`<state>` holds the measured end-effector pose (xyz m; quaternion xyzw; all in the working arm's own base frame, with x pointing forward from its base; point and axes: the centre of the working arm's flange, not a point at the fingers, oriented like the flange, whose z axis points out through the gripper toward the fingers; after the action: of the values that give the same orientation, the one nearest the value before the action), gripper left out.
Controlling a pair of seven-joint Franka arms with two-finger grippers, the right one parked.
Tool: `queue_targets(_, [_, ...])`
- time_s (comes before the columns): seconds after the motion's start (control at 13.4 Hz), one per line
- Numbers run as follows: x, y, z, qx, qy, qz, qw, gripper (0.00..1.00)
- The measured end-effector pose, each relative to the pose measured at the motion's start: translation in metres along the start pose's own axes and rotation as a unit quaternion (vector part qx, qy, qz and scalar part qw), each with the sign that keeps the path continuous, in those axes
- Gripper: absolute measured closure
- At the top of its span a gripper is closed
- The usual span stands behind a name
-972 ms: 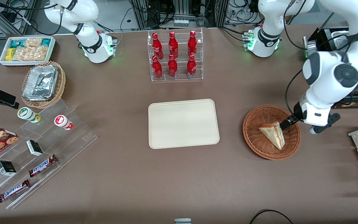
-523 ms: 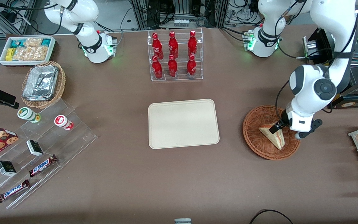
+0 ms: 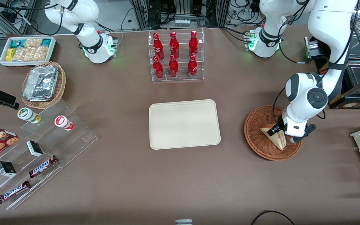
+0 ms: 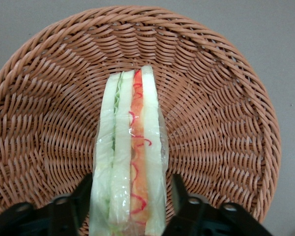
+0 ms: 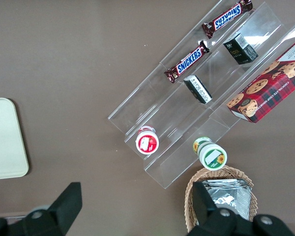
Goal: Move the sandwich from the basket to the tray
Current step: 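Close the left gripper on the wrapped sandwich's edge, then lift the sandwich and carry it over the cream tray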
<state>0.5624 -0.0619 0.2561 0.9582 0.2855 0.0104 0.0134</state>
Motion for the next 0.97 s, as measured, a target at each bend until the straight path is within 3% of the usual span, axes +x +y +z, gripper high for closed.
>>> queue_targets(0.22, [0.011, 0.009, -0.026, -0.004, 0.01, 0.009, 0.9999, 0.66])
queue_targets(0.52, [0.023, 0.048, -0.144, 0.017, -0.008, 0.034, 0.9992, 0.82])
queue_targets(0.75, [-0.016, 0.111, -0.227, -0.001, 0.004, 0.078, 0.997, 0.85])
queue_targets(0.97, [-0.081, 0.18, -0.227, -0.014, -0.003, 0.121, 0.9925, 0.85])
